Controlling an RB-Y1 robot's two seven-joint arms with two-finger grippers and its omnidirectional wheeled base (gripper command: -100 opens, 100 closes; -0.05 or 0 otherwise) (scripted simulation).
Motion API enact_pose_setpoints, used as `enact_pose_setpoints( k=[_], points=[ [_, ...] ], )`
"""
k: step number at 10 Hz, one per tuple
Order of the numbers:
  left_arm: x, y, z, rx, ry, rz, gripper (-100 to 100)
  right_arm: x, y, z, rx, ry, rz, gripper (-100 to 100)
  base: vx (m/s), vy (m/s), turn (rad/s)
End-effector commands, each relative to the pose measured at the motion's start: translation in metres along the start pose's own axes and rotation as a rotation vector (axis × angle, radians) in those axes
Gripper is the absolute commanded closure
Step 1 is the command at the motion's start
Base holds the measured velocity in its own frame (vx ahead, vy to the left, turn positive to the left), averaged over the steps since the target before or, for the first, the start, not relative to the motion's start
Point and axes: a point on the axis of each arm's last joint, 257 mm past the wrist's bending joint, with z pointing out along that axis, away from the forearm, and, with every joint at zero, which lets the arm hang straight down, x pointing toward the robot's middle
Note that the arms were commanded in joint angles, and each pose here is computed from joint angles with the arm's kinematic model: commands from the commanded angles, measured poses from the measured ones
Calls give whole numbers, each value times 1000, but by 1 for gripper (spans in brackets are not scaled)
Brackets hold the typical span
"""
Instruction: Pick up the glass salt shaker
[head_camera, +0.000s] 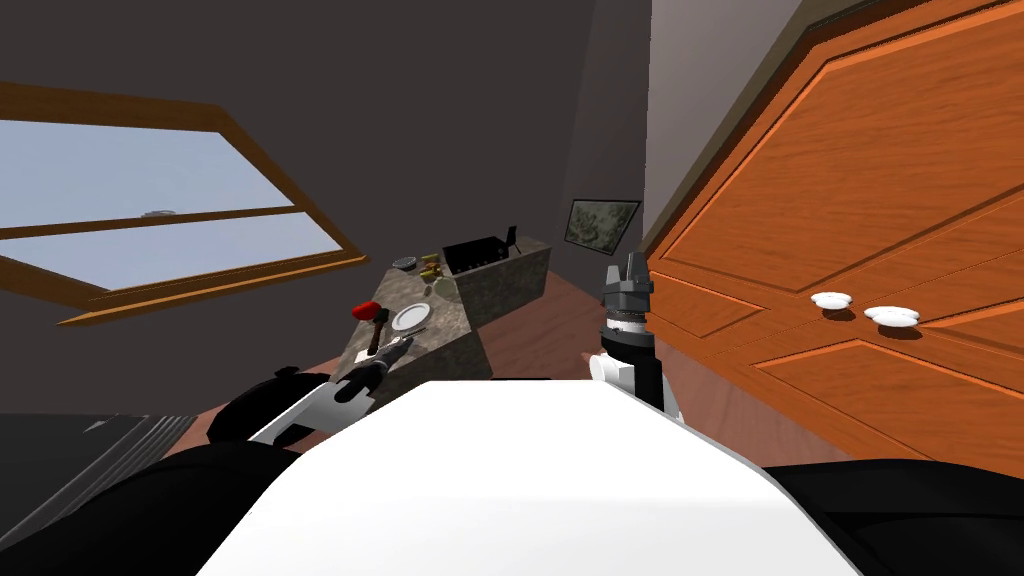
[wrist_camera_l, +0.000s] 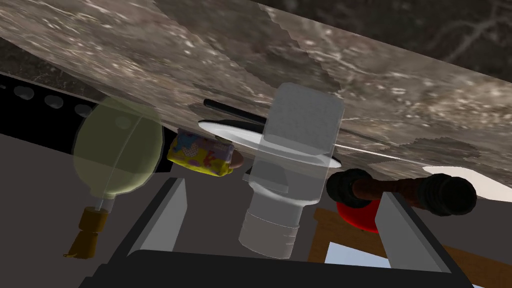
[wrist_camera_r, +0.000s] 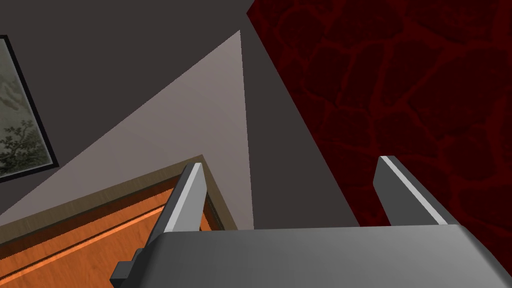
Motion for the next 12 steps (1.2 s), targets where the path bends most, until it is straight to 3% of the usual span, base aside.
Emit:
enact_pose_setpoints(
  k=[1, 3, 4, 5, 6, 12],
  points=[
    [-5, 15, 1, -41, 5, 28, -100, 0, 0, 0, 0, 0, 0, 0, 47, -54, -24],
    [-10, 31, 1, -86, 9, 60, -100, 0, 0, 0, 0, 0, 0, 0, 40, -45, -25],
    [-8, 25, 2, -68, 8, 49, -100, 0, 0, 0, 0, 0, 0, 0, 20, -20, -3],
    [-8, 26, 2, -73, 8, 51, 0, 0, 0, 0, 0, 0, 0, 0, 0, 0, 0],
    [-11, 36, 9, -97, 2, 34, -100, 0, 0, 0, 0, 0, 0, 0, -46, -3, -239],
    [-16, 59, 24, -153, -9, -7, -100, 0, 0, 0, 0, 0, 0, 0, -55, 7, -126]
  ],
)
